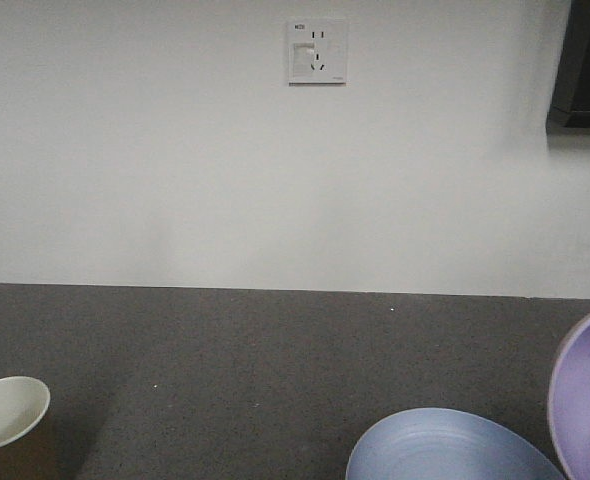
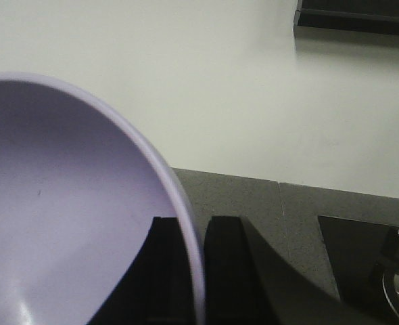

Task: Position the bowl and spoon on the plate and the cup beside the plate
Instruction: 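Lower the lavender bowl onto the pale blue plate and release with right gripper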

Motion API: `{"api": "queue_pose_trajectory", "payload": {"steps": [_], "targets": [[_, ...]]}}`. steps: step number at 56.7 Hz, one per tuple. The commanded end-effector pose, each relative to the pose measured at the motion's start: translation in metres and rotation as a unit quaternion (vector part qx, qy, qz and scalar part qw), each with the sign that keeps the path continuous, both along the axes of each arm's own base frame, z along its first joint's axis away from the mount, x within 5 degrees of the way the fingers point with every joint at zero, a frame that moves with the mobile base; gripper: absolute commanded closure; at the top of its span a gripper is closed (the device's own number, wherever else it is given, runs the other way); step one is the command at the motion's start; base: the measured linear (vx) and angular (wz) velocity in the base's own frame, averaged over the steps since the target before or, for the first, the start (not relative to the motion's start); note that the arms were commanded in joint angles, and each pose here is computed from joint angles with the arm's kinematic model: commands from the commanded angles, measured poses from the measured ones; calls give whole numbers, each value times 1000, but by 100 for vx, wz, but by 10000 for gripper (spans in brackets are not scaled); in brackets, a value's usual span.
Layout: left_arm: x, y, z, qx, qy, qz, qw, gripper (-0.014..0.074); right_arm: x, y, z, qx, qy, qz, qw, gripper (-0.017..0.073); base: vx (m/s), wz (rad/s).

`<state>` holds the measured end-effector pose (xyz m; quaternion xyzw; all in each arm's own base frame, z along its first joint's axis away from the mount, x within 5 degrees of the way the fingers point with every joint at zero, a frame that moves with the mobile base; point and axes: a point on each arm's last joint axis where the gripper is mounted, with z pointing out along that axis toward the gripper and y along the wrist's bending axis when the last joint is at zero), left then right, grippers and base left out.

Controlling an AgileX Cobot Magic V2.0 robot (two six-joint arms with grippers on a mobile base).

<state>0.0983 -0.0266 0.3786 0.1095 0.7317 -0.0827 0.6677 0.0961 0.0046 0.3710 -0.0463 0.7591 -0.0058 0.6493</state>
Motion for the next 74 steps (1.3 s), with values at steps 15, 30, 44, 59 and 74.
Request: {"api": "queue_pose_trajectory", "payload": {"steps": [15, 30, 44, 59, 74], "targets": [[-1, 1, 17, -24, -55, 6, 998, 591, 0, -1, 17, 2, -56, -5, 998, 568, 0, 0], [-1, 1, 14, -21, -41, 4, 999, 591, 0, 0, 17, 15, -57, -2, 998, 568, 0, 0], [-1, 1, 15, -22, -47, 5, 999, 591, 4, 2, 13, 43, -30, 4, 999, 568, 0, 0], [-1, 1, 16, -23, -49, 5, 999, 591, 64, 6, -11, 71, 182, 15, 981, 568, 0, 0], [-1, 1, 14, -21, -43, 4, 999, 591, 148, 15, -33, 107, 324, 55, 938, 568, 0, 0]]}}
